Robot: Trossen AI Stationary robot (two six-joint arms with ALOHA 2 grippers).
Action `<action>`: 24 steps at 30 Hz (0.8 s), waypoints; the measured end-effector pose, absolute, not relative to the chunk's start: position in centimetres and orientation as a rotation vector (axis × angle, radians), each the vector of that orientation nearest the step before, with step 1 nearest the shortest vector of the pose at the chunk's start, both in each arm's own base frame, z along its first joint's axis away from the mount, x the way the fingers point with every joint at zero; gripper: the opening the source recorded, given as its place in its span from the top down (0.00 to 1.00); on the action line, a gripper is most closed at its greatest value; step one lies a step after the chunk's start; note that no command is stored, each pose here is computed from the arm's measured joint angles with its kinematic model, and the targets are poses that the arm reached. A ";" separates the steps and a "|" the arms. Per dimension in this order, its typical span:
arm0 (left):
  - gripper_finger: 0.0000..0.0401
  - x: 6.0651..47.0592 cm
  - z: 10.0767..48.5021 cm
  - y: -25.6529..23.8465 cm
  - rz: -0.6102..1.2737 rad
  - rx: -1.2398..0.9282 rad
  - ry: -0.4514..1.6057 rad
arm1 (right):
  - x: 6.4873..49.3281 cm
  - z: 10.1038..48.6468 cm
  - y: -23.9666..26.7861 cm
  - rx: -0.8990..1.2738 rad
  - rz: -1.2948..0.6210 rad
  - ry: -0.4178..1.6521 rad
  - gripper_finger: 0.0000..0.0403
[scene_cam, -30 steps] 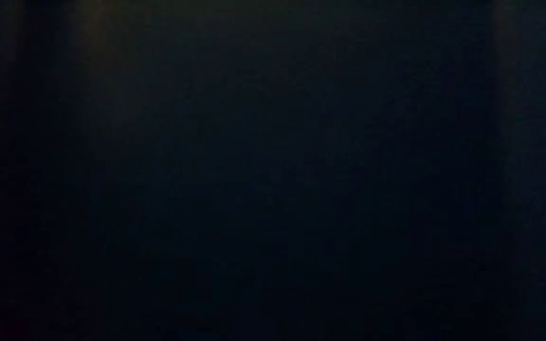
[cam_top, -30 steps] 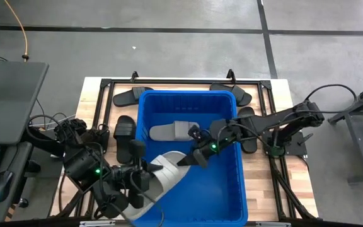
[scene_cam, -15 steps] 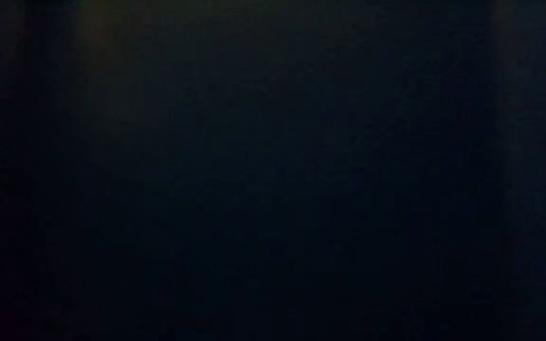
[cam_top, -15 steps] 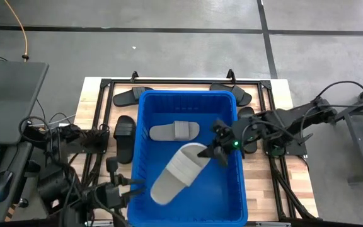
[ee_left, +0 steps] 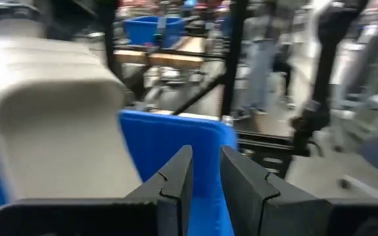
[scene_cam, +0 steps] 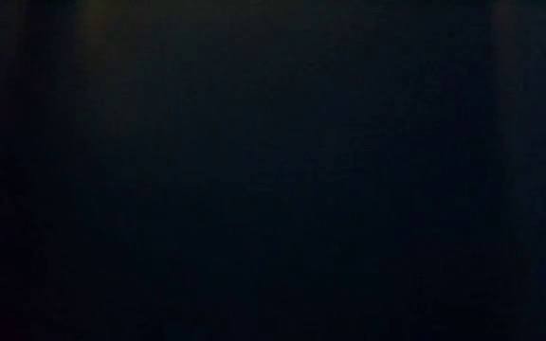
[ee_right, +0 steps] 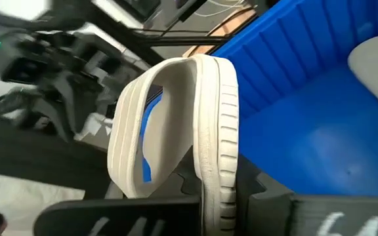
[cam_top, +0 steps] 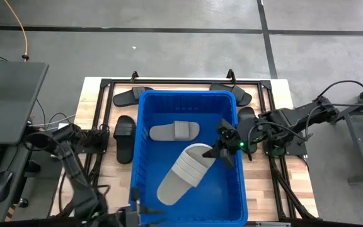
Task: Pick and place slides into bin
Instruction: Put the gray slipper into the blue bin
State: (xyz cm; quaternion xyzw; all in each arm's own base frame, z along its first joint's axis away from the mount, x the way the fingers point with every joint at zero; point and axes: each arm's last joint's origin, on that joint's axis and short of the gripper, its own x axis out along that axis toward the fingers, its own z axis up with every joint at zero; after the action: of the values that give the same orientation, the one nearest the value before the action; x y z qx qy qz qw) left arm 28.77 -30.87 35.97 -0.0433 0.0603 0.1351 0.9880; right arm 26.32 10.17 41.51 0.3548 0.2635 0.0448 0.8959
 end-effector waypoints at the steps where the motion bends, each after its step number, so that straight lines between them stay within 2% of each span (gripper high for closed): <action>1: 0.85 29.2 35.6 -30.5 0.235 -0.089 0.101 | 26.3 41.5 10.2 0.735 0.101 0.549 0.99; 4: 0.90 29.9 36.2 -28.4 0.120 -0.101 -0.043 | 26.3 41.6 10.2 0.728 0.108 0.549 0.99; 8: 0.99 27.3 37.6 -25.4 0.157 -0.014 -0.144 | 26.1 41.4 10.0 0.717 0.077 0.554 0.99; 14: 0.93 19.6 38.7 -20.6 0.243 0.015 -0.118 | 26.1 41.0 9.2 0.719 -0.120 0.512 0.99; 20: 0.95 14.8 38.3 -14.7 0.243 0.002 -0.153 | 26.4 41.0 7.4 0.778 -0.426 0.344 0.99; 24: 0.96 12.0 37.7 -11.2 0.259 0.006 -0.177 | 27.3 40.1 6.1 0.836 -0.574 0.305 0.99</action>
State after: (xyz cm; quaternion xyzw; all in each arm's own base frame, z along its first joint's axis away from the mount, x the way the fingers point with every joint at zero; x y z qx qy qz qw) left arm 12.02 -11.18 37.74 0.0031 -0.0881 0.1292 0.9877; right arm 27.28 6.13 40.14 0.3988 0.1452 -0.2736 0.8631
